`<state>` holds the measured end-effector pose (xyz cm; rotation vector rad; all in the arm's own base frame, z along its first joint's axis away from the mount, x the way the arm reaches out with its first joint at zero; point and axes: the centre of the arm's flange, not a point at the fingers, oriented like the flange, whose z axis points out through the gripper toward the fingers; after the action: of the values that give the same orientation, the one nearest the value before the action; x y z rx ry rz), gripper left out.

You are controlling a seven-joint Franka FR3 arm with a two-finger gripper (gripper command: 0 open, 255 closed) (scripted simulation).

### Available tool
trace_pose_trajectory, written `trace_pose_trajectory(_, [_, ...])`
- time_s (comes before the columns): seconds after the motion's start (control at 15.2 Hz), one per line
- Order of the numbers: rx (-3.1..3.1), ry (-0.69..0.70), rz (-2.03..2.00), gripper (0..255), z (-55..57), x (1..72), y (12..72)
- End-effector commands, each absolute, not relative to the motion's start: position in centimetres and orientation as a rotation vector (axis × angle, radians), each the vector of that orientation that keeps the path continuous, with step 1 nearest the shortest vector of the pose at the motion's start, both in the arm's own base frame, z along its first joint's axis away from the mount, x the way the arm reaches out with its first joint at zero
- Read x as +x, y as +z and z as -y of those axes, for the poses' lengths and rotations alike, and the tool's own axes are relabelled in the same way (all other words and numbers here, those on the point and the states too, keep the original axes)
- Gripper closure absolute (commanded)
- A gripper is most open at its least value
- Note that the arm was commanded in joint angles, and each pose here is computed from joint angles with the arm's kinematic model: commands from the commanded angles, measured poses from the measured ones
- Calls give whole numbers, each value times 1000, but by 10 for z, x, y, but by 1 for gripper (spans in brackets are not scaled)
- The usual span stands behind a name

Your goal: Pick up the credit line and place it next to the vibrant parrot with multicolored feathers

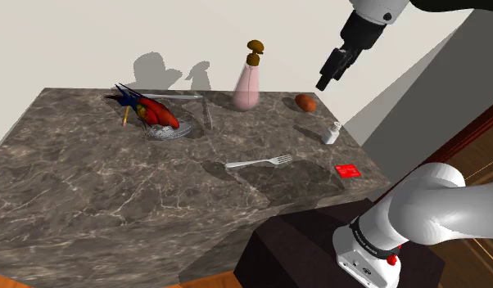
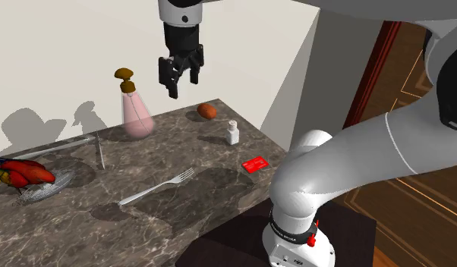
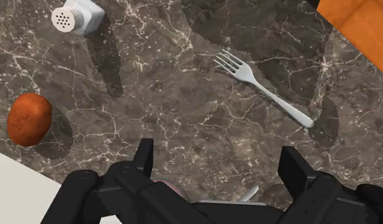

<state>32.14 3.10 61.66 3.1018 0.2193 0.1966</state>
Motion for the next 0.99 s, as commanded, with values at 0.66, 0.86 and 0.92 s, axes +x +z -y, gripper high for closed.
trace_pose_trajectory(0.66, [3131,518,-807,0,47,208,526])
trace_pose_trajectory(0.86, [3111,617,-990,0,75,183,492])
trace_pose_trajectory(0.92, [3101,650,-1051,0,85,176,481])
